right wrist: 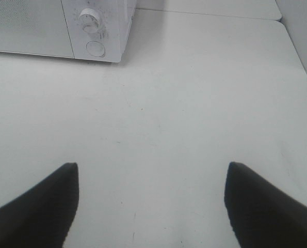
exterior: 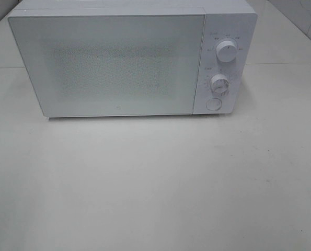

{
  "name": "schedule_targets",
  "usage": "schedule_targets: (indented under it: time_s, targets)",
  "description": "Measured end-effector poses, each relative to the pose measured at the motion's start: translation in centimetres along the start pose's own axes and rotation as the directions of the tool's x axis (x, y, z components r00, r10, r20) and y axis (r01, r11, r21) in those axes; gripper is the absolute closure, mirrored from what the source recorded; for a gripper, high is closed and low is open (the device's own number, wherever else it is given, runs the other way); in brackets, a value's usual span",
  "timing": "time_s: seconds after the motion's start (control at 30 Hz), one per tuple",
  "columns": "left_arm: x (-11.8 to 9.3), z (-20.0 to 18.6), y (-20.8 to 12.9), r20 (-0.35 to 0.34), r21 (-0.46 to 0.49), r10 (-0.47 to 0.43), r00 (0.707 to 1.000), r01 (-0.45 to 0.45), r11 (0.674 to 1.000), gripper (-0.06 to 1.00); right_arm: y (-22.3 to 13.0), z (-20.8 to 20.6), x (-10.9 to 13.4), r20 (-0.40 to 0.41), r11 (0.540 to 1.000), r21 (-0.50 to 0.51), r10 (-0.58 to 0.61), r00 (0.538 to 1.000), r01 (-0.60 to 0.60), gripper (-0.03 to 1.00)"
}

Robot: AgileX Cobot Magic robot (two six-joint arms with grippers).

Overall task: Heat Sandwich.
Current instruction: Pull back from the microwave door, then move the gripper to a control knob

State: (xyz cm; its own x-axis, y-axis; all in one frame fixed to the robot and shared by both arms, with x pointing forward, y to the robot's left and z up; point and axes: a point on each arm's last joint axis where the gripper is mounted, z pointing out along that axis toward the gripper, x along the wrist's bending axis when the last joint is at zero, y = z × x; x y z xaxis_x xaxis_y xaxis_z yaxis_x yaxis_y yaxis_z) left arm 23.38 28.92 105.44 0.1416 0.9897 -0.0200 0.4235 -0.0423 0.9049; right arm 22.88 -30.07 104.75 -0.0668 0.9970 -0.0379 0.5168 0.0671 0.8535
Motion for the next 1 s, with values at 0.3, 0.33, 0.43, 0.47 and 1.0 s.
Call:
schedule_targets:
  time_s: [0.3, 0.33, 0.43, 0.47, 1.0]
  targets:
    - [-0.01, 0.0, 0.0, 0.001, 0.0, -0.001, 1.0, 0.001, 1.0, 0.06, 0.0, 0.0, 0.0, 0.0, 1.0, 0.0, 0.0, 1.0, 0.0, 0.21]
    - [-0.01, 0.0, 0.0, 0.001, 0.0, -0.001, 1.0, 0.001, 1.0, 0.06, 0.0, 0.0, 0.0, 0.0, 1.0, 0.0, 0.0, 1.0, 0.0, 0.21]
    - [-0.01, 0.0, 0.0, 0.001, 0.0, -0.001, 1.0, 0.001, 1.0, 0.06, 0.0, 0.0, 0.0, 0.0, 1.0, 0.0, 0.0, 1.0, 0.0, 0.21]
    - [-0.01, 0.0, 0.0, 0.001, 0.0, -0.001, 1.0, 0.001, 1.0, 0.06, 0.0, 0.0, 0.0, 0.0, 1.0, 0.0, 0.0, 1.0, 0.0, 0.21]
    - [-0.02, 0.0, 0.0, 0.002, 0.0, -0.001, 1.0, 0.001, 1.0, 0.06, 0.04, -0.05, 0.01, -0.002, 1.0, -0.002, 0.001, 1.0, -0.001, 0.21]
